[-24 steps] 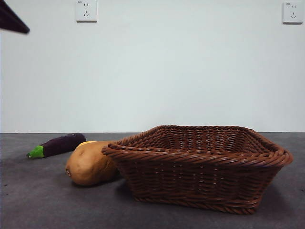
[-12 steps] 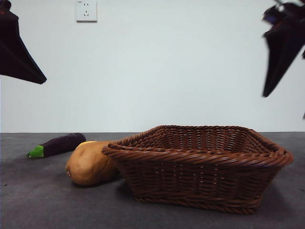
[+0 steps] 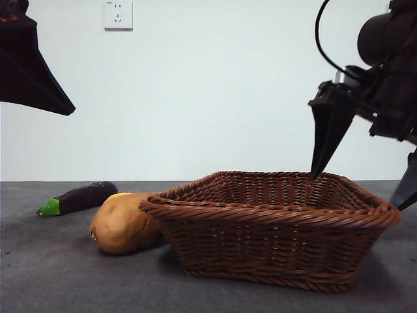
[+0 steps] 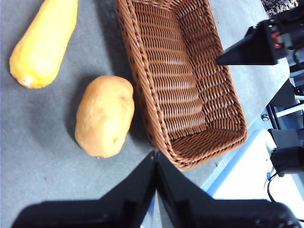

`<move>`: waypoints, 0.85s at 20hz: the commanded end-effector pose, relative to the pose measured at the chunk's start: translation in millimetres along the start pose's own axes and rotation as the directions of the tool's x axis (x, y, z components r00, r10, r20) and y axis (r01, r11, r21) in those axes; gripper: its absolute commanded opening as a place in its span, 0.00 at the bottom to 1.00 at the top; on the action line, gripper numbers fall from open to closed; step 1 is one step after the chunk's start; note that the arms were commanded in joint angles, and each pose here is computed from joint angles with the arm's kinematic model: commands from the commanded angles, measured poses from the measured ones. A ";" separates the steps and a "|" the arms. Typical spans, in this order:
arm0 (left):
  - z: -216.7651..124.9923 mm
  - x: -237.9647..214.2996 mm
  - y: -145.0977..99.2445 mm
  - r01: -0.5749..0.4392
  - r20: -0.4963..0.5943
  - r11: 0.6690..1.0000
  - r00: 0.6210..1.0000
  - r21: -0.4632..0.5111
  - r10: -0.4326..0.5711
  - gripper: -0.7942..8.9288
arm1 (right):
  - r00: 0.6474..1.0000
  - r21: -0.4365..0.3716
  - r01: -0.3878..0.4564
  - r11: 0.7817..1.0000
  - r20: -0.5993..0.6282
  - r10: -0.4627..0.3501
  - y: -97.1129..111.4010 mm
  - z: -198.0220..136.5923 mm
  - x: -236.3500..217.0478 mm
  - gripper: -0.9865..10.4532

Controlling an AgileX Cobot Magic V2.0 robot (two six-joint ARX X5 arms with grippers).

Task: Help me put the vegetables on the table into the basket

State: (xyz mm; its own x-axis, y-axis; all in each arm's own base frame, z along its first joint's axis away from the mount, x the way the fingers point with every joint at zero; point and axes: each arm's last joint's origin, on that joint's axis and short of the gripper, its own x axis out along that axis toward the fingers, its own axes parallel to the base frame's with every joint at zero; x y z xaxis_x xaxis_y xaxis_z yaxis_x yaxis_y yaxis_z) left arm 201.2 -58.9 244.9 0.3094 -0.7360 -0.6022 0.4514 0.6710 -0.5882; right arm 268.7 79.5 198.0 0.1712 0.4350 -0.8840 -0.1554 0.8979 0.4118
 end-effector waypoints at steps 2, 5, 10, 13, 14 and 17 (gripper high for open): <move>1.0 1.3 0.0 0.006 0.004 1.000 1.000 0.025 -0.006 0.08 | 0.999 0.032 0.007 0.999 -0.032 -0.006 -4.2 2.7 12.6 0.54; 1.4 1.3 0.5 -0.013 0.009 1.000 1.000 0.027 0.013 0.08 | 0.998 0.033 0.007 0.999 -0.061 -0.005 -3.8 2.3 20.3 0.32; 1.7 1.4 1.9 -0.068 0.016 0.997 0.998 0.037 0.068 0.08 | 0.998 0.009 0.000 1.000 -0.069 0.001 4.3 1.0 24.5 0.07; 3.0 1.2 3.8 -0.136 0.033 0.989 0.990 0.059 0.134 0.08 | 0.999 0.016 0.005 1.000 -0.041 -0.005 4.9 3.7 24.9 0.07; 4.4 1.1 3.9 -0.147 0.047 0.987 0.988 0.067 0.144 0.08 | 0.999 0.021 0.004 1.000 -0.034 -0.003 5.0 4.2 24.3 0.07; 16.9 -0.4 0.5 -0.145 0.058 0.985 0.988 0.093 0.140 0.08 | 1.000 0.027 -0.012 1.000 -0.007 0.012 5.7 5.7 11.1 0.07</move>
State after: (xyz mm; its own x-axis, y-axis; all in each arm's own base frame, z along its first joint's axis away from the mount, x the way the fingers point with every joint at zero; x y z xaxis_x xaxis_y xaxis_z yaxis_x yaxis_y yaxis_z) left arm 214.6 -59.3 253.4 0.4161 -0.6337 -0.6521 0.4550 0.7660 -0.4541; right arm 273.5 90.1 186.1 0.1338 0.4419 -0.8870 -0.1103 0.8961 0.4299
